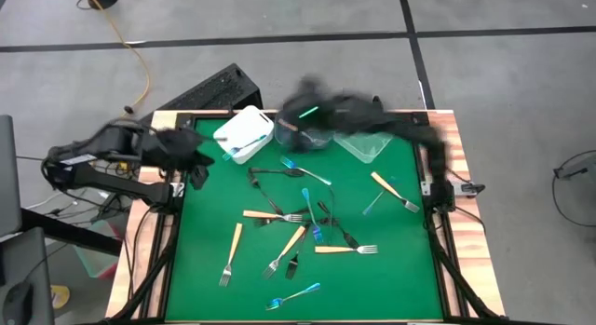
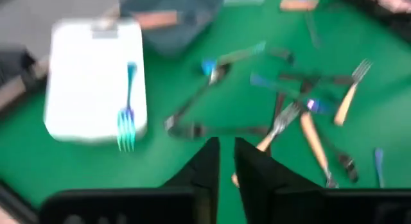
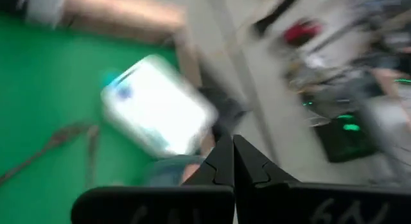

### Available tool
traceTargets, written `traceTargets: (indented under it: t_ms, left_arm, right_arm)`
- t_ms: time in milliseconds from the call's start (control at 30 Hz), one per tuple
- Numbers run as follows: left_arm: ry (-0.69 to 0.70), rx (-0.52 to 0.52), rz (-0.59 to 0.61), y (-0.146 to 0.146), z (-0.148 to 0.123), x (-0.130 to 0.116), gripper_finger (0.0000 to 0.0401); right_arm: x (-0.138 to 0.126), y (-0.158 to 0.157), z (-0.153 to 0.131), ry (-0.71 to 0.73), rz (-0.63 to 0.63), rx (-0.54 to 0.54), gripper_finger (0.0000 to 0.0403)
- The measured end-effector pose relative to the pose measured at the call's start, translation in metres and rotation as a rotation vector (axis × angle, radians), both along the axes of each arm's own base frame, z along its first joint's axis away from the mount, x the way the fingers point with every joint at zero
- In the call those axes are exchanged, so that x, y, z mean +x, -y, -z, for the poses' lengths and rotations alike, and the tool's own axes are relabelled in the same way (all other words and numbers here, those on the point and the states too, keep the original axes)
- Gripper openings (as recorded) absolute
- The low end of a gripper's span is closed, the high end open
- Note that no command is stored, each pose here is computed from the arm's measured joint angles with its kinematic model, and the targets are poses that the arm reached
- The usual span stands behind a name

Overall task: Sort silverware by color (type)
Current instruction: Put the blue fork into the white bin

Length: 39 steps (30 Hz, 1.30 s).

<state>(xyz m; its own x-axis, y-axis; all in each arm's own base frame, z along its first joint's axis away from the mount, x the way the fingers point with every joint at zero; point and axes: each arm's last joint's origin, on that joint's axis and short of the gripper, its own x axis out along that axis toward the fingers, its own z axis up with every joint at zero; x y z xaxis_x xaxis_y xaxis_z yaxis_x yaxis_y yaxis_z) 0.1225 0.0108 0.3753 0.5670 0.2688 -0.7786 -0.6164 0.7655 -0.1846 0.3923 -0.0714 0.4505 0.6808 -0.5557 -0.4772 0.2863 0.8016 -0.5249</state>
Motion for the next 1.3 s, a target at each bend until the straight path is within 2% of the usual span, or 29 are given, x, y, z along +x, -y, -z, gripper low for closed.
traceTargets:
  t_ms: [67, 133, 200, 267, 367, 467, 567, 633, 833, 900, 1033, 1300]
  left_arm:
    - [-0.025, -0.039, -0.027, 0.004, 0.022, 0.006, 0.0006]
    - [-0.056, -0.041, -0.047, 0.007, 0.043, 0.012, 0.0007]
    - [-0.079, 0.006, -0.078, 0.009, 0.061, 0.017, 0.0003]
    - [-0.096, 0.08, -0.131, 0.01, 0.075, 0.02, 0.0001]
    - [-0.152, 0.175, -0.171, 0.01, 0.092, 0.024, 0.0001]
    - [-0.228, 0.187, -0.146, 0.012, 0.11, 0.027, 0.0]
    - [-0.317, 0.145, -0.119, 0.014, 0.134, 0.031, 0.0]
    - [-0.333, 0.13, -0.118, 0.015, 0.148, 0.036, 0.0]
    - [-0.384, 0.134, -0.197, 0.01, 0.181, 0.039, 0.0]
    - [-0.405, 0.133, -0.216, 0.008, 0.191, 0.038, 0.0]
    - [-0.364, 0.139, -0.265, 0.0, 0.201, 0.042, 0.0]
    - [-0.373, 0.197, -0.385, -0.021, 0.198, 0.042, 0.0]
  right_arm:
    - [-0.04, 0.001, -0.034, 0.068, 0.04, -0.002, 0.0008]
    - [-0.063, 0.001, -0.048, 0.105, 0.068, 0.009, 0.0008]
    - [-0.08, 0.002, -0.056, 0.122, 0.086, 0.029, 0.0008]
    - [-0.083, 0.001, -0.057, 0.133, 0.09, 0.055, 0.0008]
    - [-0.118, -0.004, -0.078, 0.204, 0.103, 0.065, 0.0008]
    - [-0.143, -0.008, -0.089, 0.224, 0.115, 0.061, 0.0008]
    - [-0.146, -0.014, -0.09, 0.217, 0.093, 0.064, 0.0008]
    - [-0.139, -0.018, -0.086, 0.202, 0.067, 0.071, 0.0008]
    - [-0.15, -0.029, -0.092, 0.207, 0.027, 0.063, 0.0008]
    - [-0.145, -0.032, -0.089, 0.186, 0.007, 0.054, 0.0008]
    - [-0.138, -0.036, -0.084, 0.156, -0.017, 0.057, 0.0008]
    - [-0.146, -0.041, -0.089, 0.17, -0.033, 0.051, 0.0008]
